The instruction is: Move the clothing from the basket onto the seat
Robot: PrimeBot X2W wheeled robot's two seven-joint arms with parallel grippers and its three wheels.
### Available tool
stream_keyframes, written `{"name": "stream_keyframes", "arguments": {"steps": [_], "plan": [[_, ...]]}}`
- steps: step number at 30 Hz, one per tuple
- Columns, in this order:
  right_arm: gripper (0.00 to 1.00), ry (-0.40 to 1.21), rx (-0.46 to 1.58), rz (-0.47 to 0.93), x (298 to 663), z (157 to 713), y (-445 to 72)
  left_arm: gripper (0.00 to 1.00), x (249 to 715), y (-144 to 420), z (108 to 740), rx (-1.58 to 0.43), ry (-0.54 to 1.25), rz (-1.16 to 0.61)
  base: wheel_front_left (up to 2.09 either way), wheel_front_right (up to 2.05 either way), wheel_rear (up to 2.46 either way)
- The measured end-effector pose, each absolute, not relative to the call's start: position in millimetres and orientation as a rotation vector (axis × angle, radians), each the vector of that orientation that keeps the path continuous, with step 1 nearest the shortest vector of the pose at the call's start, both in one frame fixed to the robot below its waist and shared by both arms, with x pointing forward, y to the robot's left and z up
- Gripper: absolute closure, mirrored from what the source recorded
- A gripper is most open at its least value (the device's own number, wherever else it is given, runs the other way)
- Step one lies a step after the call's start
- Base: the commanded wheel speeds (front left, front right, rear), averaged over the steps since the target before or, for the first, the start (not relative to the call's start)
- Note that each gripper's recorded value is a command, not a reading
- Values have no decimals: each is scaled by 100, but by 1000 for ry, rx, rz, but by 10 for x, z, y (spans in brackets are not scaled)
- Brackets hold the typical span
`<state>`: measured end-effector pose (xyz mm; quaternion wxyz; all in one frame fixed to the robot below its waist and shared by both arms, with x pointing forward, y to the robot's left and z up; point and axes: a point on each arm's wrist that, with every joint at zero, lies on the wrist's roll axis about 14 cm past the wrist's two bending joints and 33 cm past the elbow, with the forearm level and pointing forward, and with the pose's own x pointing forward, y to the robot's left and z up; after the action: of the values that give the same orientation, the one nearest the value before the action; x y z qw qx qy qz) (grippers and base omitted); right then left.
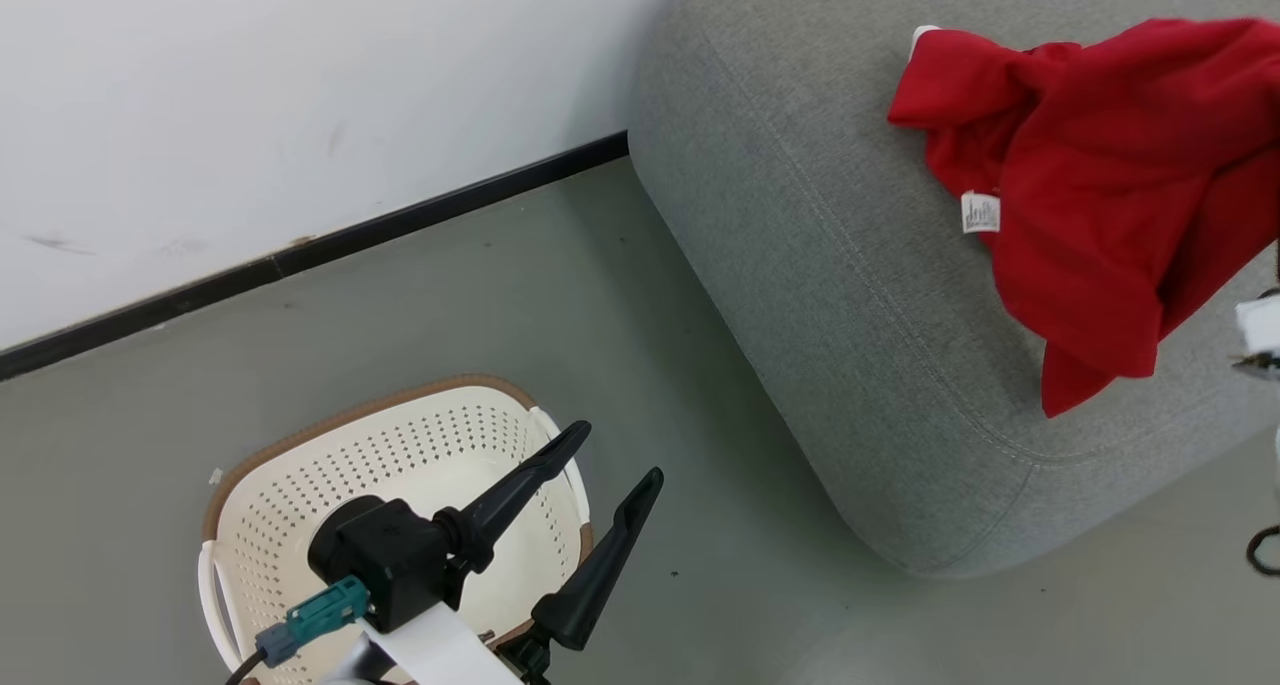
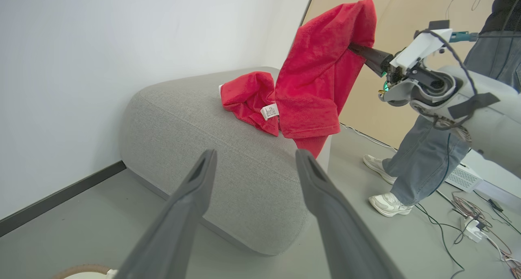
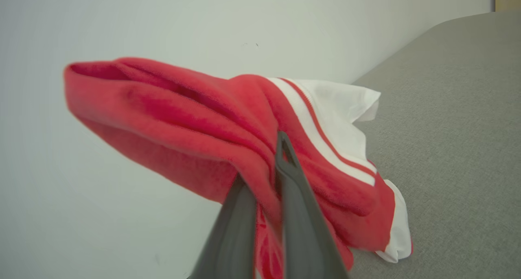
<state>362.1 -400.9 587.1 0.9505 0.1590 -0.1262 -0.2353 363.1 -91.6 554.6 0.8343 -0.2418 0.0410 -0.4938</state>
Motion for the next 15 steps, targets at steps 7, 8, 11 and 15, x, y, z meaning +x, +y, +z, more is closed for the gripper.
{"name": "stream_keyframes", "arguments": {"steps": [7, 8, 11, 15], "plan": [[100, -243, 370, -500, 3911, 5988, -4207, 0, 3713, -858, 5498, -520, 91, -1023, 0, 0, 0], [100, -247, 375, -501, 3959, 6024, -4234, 0, 3718, -849, 5489, -523, 93, -1021, 0, 0, 0], [100, -253, 377, -508, 4078, 6131, -4321, 0, 3733, -819, 5454, -526, 101, -1009, 0, 0, 0], [100, -250, 349, -519, 4179, 6225, -4397, 0, 3747, -788, 5419, -528, 109, -996, 0, 0, 0]]}}
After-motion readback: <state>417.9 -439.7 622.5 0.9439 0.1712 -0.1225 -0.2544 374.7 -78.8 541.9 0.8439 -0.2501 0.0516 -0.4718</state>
